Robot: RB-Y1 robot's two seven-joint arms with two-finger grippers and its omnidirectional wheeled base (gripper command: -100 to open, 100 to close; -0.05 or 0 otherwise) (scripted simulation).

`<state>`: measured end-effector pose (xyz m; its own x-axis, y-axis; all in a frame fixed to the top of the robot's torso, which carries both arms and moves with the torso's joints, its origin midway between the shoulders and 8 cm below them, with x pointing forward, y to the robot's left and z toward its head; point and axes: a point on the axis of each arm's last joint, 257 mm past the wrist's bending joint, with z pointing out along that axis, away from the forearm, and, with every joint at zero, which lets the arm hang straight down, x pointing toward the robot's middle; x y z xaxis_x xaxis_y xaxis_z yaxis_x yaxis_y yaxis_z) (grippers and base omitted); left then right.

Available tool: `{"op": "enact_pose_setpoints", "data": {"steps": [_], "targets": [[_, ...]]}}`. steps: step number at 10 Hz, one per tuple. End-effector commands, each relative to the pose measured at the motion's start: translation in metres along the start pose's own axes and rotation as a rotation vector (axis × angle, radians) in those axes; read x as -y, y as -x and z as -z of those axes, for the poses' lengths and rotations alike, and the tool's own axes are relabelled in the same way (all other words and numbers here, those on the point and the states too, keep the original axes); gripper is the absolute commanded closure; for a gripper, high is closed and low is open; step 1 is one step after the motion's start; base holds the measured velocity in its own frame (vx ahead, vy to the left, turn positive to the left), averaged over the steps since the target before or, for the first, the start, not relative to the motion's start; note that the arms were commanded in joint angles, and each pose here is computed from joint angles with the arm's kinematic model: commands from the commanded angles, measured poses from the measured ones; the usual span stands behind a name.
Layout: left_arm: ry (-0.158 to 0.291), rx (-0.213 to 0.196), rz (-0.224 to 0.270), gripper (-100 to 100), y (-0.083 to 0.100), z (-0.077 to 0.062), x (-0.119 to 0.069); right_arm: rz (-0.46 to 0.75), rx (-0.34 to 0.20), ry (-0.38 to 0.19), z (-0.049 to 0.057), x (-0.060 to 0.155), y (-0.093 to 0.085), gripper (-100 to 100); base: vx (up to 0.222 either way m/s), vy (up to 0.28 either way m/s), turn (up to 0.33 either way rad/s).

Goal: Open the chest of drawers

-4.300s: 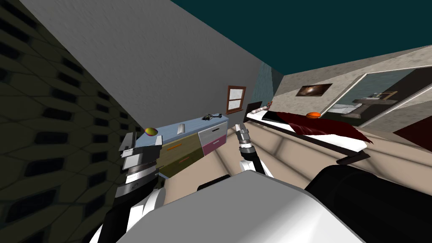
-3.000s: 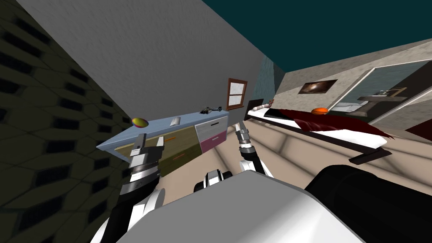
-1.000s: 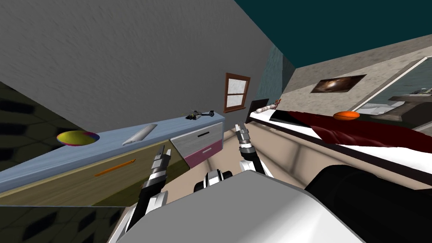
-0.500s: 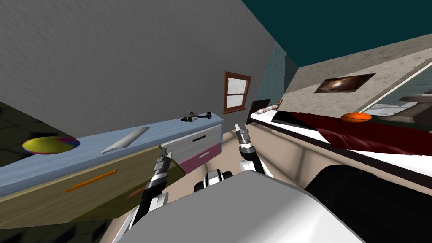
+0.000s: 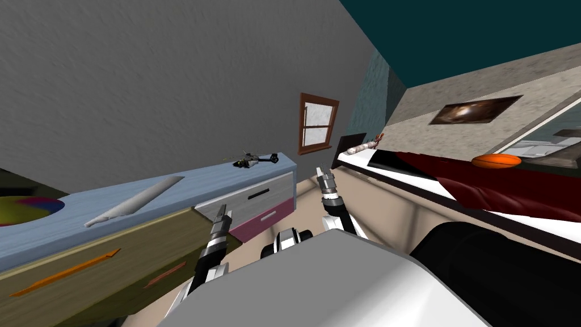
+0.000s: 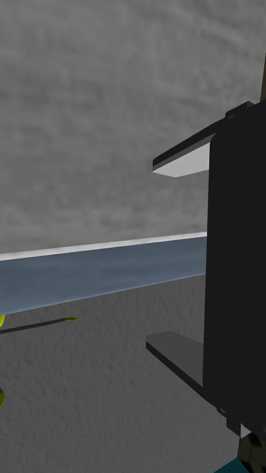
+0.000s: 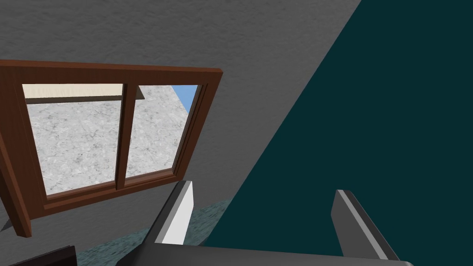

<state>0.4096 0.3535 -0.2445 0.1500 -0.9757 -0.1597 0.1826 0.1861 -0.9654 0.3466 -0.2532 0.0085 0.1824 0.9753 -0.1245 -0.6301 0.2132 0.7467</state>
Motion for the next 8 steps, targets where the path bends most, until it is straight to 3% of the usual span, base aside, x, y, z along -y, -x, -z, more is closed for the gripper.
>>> {"op": "enact_pose_setpoints", "data": {"steps": [1,5,8], "targets": [[0.049,0.021,0.019,-100,-0.002,0.008,-0.027,0.000,0.000,0.000,0.000,0.000,0.000,0,0.138,-0.152,0.019],[0.110,0.064,0.086,-100,-0.020,0.020,-0.058,0.000,0.000,0.000,0.000,0.000,0.000,0,0.118,-0.123,0.015],[0.133,0.095,0.148,-100,-0.039,0.026,-0.067,0.000,0.000,0.000,0.000,0.000,0.000,0,0.049,-0.070,0.007]]}}
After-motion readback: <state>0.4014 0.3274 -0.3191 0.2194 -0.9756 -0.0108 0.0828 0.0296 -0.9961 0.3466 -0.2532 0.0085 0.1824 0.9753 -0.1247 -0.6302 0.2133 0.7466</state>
